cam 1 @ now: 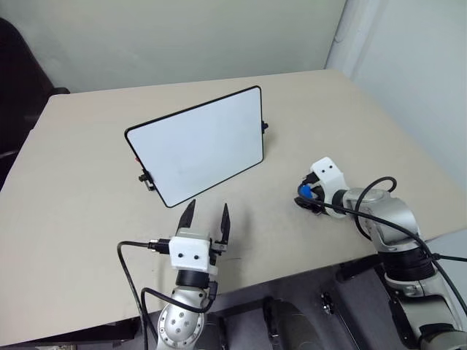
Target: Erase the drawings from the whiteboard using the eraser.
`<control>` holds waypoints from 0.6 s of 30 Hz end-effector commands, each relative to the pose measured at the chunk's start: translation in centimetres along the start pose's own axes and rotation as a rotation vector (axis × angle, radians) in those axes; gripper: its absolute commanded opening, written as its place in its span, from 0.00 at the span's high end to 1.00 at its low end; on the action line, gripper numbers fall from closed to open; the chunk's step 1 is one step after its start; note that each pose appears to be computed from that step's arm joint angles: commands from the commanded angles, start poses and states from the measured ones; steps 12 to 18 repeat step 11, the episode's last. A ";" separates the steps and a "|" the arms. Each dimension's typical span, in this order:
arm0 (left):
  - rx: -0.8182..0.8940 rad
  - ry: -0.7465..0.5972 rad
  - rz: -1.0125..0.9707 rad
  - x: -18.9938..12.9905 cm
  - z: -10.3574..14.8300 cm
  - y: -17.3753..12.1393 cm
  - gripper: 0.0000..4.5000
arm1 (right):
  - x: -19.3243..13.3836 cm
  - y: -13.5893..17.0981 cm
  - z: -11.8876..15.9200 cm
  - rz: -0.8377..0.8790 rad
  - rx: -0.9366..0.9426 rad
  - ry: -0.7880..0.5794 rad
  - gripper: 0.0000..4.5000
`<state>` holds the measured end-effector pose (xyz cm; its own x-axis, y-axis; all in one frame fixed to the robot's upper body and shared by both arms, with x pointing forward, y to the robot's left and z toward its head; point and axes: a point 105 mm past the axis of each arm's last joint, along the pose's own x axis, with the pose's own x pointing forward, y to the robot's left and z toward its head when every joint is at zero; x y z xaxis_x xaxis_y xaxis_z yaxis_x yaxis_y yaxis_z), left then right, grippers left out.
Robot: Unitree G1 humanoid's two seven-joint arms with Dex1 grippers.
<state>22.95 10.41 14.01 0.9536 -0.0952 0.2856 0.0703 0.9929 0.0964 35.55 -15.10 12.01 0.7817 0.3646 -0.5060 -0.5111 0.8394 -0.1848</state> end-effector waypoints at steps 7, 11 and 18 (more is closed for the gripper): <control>-0.044 -0.046 -0.013 0.0 1.1 -0.7 0.24 | -4.9 2.4 7.0 0.195 0.034 -0.662 0.00; -0.038 -0.048 -0.015 0.0 1.3 -0.5 0.24 | -5.2 3.9 7.4 0.323 0.114 -0.729 0.00; -0.038 -0.048 -0.015 0.0 1.3 -0.5 0.24 | -5.2 3.9 7.4 0.323 0.114 -0.729 0.00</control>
